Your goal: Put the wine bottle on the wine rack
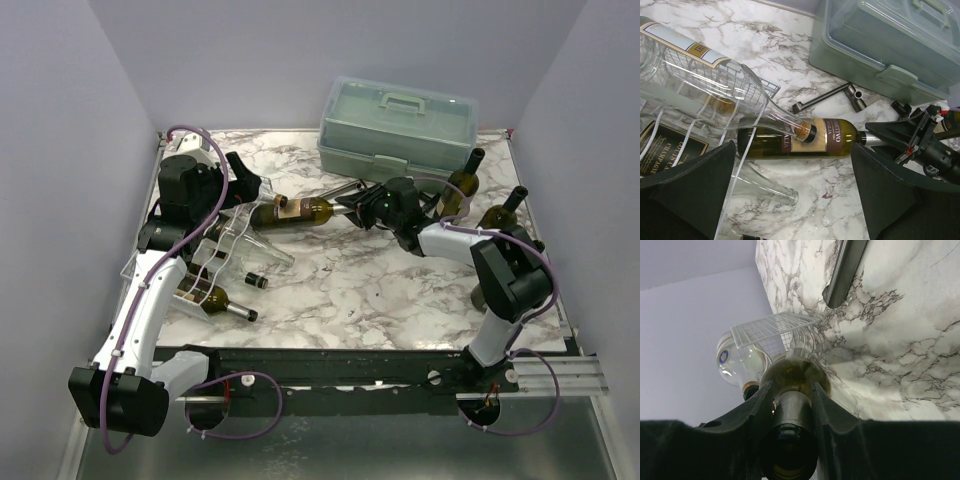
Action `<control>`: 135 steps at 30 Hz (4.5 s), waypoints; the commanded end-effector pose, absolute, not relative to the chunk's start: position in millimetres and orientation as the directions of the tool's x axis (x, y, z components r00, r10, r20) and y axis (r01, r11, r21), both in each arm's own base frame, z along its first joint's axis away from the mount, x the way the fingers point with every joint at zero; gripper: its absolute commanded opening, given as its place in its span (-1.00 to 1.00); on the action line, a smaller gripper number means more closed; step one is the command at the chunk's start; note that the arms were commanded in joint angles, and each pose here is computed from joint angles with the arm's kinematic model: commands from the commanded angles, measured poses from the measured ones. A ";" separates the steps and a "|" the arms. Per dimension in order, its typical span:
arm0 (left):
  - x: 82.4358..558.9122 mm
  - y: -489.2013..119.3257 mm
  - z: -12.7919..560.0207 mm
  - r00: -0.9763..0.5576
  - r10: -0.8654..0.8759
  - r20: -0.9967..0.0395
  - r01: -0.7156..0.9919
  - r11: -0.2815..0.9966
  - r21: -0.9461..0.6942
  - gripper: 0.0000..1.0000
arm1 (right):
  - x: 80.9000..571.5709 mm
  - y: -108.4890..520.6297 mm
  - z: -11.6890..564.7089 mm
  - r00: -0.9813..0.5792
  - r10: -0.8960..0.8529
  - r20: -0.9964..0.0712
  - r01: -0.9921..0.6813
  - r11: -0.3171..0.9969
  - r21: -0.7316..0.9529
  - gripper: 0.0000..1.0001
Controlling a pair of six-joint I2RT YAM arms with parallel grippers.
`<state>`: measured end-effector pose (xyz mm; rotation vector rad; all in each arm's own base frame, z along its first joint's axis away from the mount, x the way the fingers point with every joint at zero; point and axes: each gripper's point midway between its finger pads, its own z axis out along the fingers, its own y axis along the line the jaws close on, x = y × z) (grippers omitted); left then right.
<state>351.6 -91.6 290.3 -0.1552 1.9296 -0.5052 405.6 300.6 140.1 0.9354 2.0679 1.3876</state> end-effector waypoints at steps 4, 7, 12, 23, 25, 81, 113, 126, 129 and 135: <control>349.7 -95.5 299.3 -0.389 -0.343 -0.855 0.152 0.892 -0.426 0.97 | 420.0 309.3 181.2 -0.610 0.792 0.041 0.200 0.104 0.974 -0.99; 349.7 -95.4 299.6 -0.387 -0.342 -0.856 0.153 0.892 -0.425 0.97 | 420.9 311.3 176.8 -0.605 0.794 0.059 0.210 0.088 0.974 -0.99; 349.6 -95.4 299.7 -0.388 -0.342 -0.856 0.153 0.892 -0.425 0.97 | 421.8 311.6 170.7 -0.592 0.800 0.100 0.227 0.047 0.973 -0.99; 349.6 -95.7 299.5 -0.389 -0.342 -0.856 0.154 0.891 -0.426 0.97 | 419.0 325.0 164.1 -0.593 0.783 0.186 0.207 -0.075 0.975 -0.99; 349.6 -95.7 299.7 -0.388 -0.341 -0.856 0.154 0.892 -0.426 0.98 | 418.6 325.8 162.6 -0.584 0.787 0.201 0.197 -0.103 0.975 -0.99; 349.8 -97.5 299.5 -0.394 -0.346 -0.852 0.159 0.887 -0.433 0.97 | 441.6 418.5 123.5 -0.464 0.799 0.382 0.163 -0.347 0.924 -0.93; 348.7 -95.1 301.2 -0.384 -0.344 -0.857 0.153 0.892 -0.426 0.97 | 442.3 459.6 99.9 -0.447 0.784 0.431 0.268 -0.342 0.901 -0.74; 348.8 -95.7 300.3 -0.387 -0.346 -0.855 0.153 0.890 -0.429 0.97 | 435.3 458.5 90.0 -0.446 0.801 0.400 0.305 -0.284 0.909 0.06; 348.9 -95.8 300.4 -0.387 -0.346 -0.855 0.154 0.890 -0.429 0.97 | 432.8 457.0 85.9 -0.446 0.807 0.388 0.315 -0.264 0.912 0.24; 348.9 -95.6 300.5 -0.386 -0.346 -0.855 0.153 0.890 -0.429 0.98 | 427.3 454.1 78.6 -0.443 0.814 0.375 0.345 -0.231 0.910 0.50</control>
